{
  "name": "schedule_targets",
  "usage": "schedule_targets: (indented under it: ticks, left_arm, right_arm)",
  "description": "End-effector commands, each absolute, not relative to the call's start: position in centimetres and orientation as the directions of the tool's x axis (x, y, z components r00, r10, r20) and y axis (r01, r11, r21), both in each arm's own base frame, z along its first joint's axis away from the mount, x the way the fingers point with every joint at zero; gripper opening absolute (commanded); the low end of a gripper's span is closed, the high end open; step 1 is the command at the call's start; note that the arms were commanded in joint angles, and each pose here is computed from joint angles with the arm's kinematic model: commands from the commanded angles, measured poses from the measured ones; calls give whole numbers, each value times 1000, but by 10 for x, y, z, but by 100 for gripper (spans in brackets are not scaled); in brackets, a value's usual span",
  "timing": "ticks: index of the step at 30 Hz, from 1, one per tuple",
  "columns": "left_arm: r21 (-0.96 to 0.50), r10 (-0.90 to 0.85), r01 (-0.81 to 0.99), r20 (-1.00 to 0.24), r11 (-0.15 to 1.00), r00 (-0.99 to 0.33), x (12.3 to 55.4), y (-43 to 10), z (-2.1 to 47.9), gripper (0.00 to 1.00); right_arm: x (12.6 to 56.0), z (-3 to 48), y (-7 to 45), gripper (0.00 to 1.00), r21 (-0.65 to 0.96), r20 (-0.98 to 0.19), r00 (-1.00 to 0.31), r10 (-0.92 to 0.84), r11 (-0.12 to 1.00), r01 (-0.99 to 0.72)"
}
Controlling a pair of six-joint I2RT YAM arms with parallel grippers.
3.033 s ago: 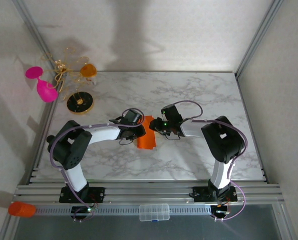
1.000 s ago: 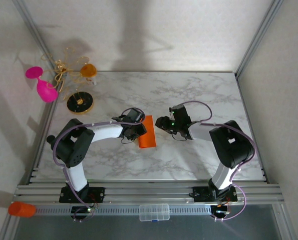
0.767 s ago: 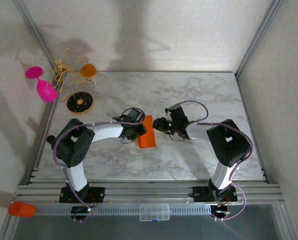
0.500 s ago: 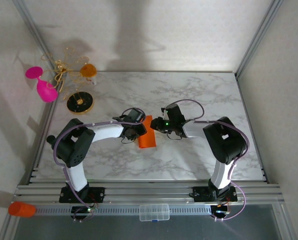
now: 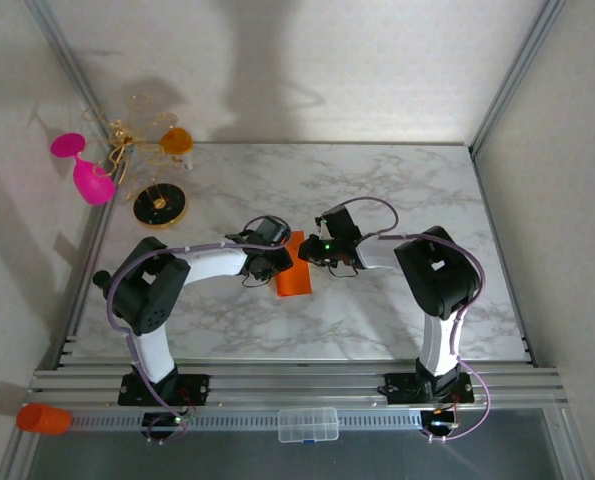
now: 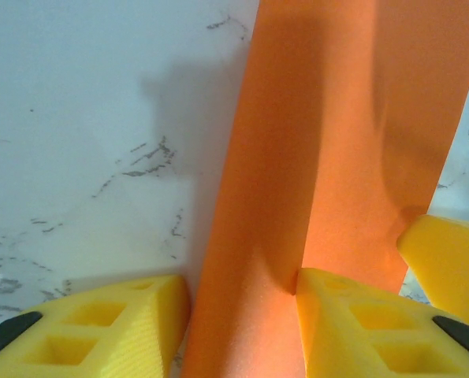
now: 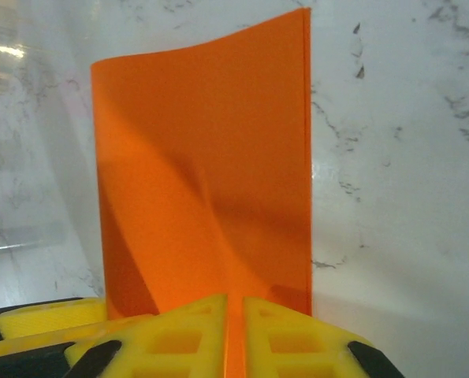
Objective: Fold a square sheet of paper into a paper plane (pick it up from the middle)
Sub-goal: Hold the square sheet of paper at the center of the table.
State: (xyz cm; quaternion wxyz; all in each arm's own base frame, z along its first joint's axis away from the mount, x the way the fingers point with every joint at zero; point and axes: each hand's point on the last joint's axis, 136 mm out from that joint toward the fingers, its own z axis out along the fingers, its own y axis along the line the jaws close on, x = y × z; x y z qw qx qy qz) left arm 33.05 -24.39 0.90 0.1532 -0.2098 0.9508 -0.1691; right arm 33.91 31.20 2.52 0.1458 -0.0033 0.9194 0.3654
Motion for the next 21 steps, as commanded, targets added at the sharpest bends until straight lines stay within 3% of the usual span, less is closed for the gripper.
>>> schedule_targets:
  ticks: [1, 13, 21]
  left_arm:
    - [-161, -411, -391, -118, 906, -904, 285, -210, -71, 45]
    - [-180, -411, -386, -132, 905, -902, 292, -214, -61, 45]
    - [-348, -452, -342, -309, 873, -837, 349, -224, 38, 48]
  right_arm:
    - [332, 12, 313, 13, 641, -233, -970, 73, 762, -97]
    - [319, -26, 291, 10, 535, -159, -984, 74, 844, -23]
    - [311, -44, 278, 8, 477, -122, -989, 88, 879, 19]
